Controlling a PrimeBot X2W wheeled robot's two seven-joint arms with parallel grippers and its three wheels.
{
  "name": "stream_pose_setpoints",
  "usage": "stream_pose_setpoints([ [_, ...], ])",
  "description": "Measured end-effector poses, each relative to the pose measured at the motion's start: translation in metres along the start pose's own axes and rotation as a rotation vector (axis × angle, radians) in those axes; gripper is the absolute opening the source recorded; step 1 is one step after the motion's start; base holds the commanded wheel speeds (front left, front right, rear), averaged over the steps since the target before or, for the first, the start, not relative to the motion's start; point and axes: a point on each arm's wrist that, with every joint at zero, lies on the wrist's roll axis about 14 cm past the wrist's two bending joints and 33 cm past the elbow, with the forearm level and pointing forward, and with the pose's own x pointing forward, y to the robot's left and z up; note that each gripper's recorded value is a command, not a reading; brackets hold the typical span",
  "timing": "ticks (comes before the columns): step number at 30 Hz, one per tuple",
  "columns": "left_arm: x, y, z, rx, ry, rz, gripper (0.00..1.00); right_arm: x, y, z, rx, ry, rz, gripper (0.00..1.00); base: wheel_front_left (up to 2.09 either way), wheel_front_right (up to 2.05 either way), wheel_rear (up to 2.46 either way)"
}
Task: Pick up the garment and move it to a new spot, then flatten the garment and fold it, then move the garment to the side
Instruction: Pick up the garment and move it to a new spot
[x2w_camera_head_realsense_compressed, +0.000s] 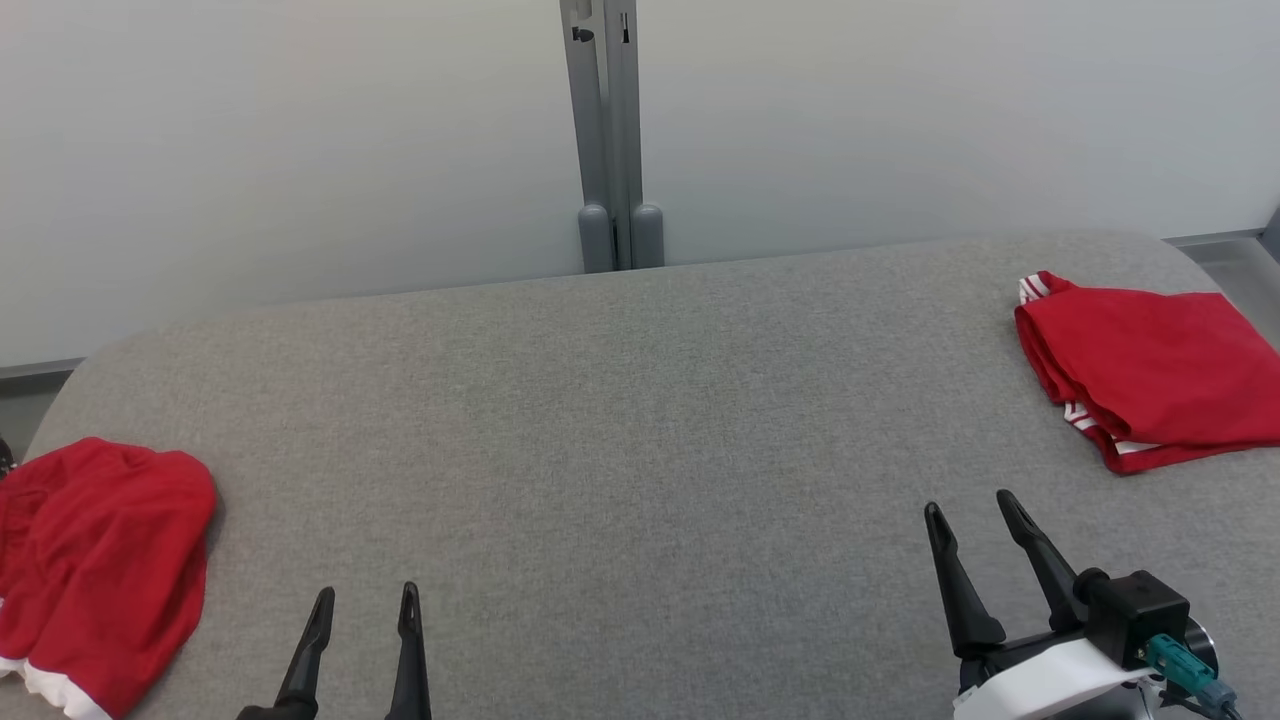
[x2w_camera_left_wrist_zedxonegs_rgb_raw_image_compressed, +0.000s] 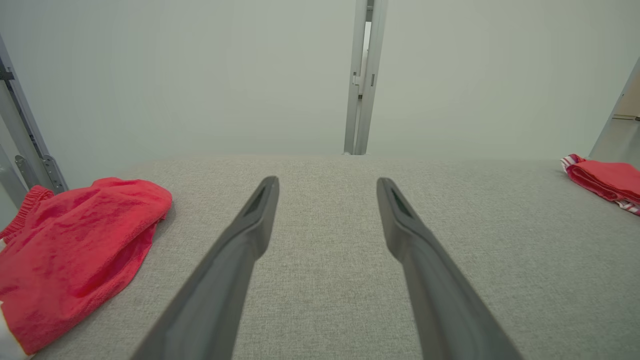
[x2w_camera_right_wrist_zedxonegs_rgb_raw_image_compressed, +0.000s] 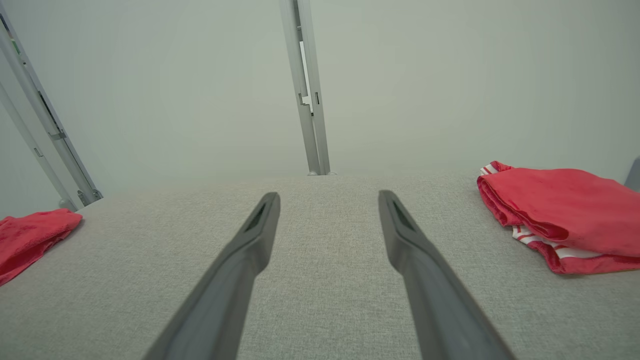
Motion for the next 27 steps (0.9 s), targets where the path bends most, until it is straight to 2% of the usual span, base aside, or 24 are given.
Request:
stream_pose_setpoints([
  [13, -0.008, 0.023, 0.008, 0.008, -0.025, 0.074, 1.00, 0.017, 0.032, -0.014, 0.030, 0.039, 0.100, 1.00, 0.00, 0.00, 0.00],
  [27, -0.040, 0.081, 0.015, 0.039, -0.038, 0.291, 1.00, 0.047, 0.086, -0.028, 0.057, 0.077, 0.275, 1.00, 0.00, 0.00, 0.00],
])
